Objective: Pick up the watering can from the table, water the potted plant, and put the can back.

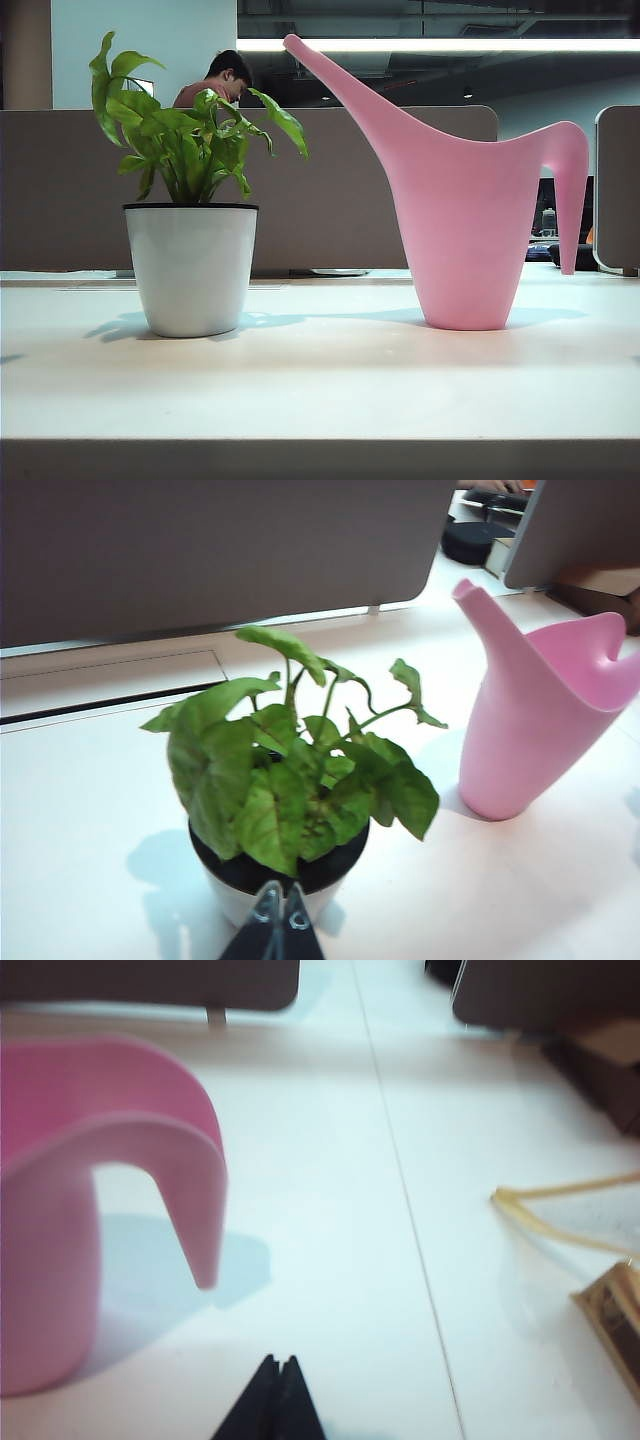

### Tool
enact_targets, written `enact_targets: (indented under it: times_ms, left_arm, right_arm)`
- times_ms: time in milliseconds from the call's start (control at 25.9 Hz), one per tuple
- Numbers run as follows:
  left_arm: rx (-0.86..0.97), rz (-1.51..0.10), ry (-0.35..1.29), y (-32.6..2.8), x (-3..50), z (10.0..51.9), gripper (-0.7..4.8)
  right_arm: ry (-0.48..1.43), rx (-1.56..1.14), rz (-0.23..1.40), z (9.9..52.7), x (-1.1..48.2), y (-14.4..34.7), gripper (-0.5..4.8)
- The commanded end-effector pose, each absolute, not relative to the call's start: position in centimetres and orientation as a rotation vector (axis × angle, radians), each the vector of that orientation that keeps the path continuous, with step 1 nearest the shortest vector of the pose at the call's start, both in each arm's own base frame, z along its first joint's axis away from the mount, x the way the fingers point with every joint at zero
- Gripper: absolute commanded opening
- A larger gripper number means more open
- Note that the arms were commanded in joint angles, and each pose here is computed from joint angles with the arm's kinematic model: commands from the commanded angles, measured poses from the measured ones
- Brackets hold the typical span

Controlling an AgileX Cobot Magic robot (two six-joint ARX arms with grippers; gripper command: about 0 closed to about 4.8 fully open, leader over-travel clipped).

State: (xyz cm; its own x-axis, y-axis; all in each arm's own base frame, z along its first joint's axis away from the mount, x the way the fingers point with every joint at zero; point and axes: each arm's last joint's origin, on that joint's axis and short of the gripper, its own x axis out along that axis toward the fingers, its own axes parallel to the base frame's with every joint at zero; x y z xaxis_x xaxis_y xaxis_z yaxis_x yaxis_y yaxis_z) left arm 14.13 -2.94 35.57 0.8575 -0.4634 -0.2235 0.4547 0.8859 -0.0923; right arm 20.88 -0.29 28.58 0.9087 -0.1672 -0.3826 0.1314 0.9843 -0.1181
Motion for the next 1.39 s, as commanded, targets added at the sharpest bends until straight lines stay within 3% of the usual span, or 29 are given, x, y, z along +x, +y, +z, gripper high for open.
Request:
enact_targets:
  times_ms: [39,232,270,347,386,425,463,1312,1390]
  left_arm:
    - [-0.024,-0.506,0.251,-3.2,13.8,35.7,-0.05]
    - [0.005,-0.567,0.257,-4.0,13.6,35.5,-0.05]
    - [0.012,-0.578,0.258,-4.1,13.6,35.5,-0.05]
    - [0.013,-0.579,0.257,-4.1,13.6,35.5,-0.05]
    - [0.015,-0.580,0.257,-4.2,13.6,35.5,-0.05]
    - [0.016,-0.580,0.257,-4.2,13.6,35.5,-0.05]
    - [0.021,-0.580,0.256,-4.2,13.6,35.5,-0.05]
    - [0.041,-0.571,0.253,-4.2,13.6,35.5,-0.05]
    - [0.041,-0.571,0.253,-4.2,13.6,35.5,-0.05]
  right_arm:
    - [0.399,-0.087,-0.139,28.3,21.9,-0.4,-0.01]
    - [0.431,-0.085,-0.151,26.8,24.0,-0.8,0.02]
    - [0.434,-0.085,-0.150,26.6,24.2,-0.8,0.24]
    - [0.436,-0.086,-0.154,26.2,24.7,-0.8,1.79]
    - [0.436,-0.085,-0.158,26.0,25.1,-0.9,3.02]
    - [0.435,-0.084,-0.153,25.8,25.3,-1.0,3.84]
    - [0.436,-0.085,-0.139,25.6,25.5,-0.9,4.32]
    - [0.300,-0.055,-0.011,21.6,31.0,-0.8,4.39]
    - [0.280,-0.047,0.022,21.0,31.6,-1.0,4.17]
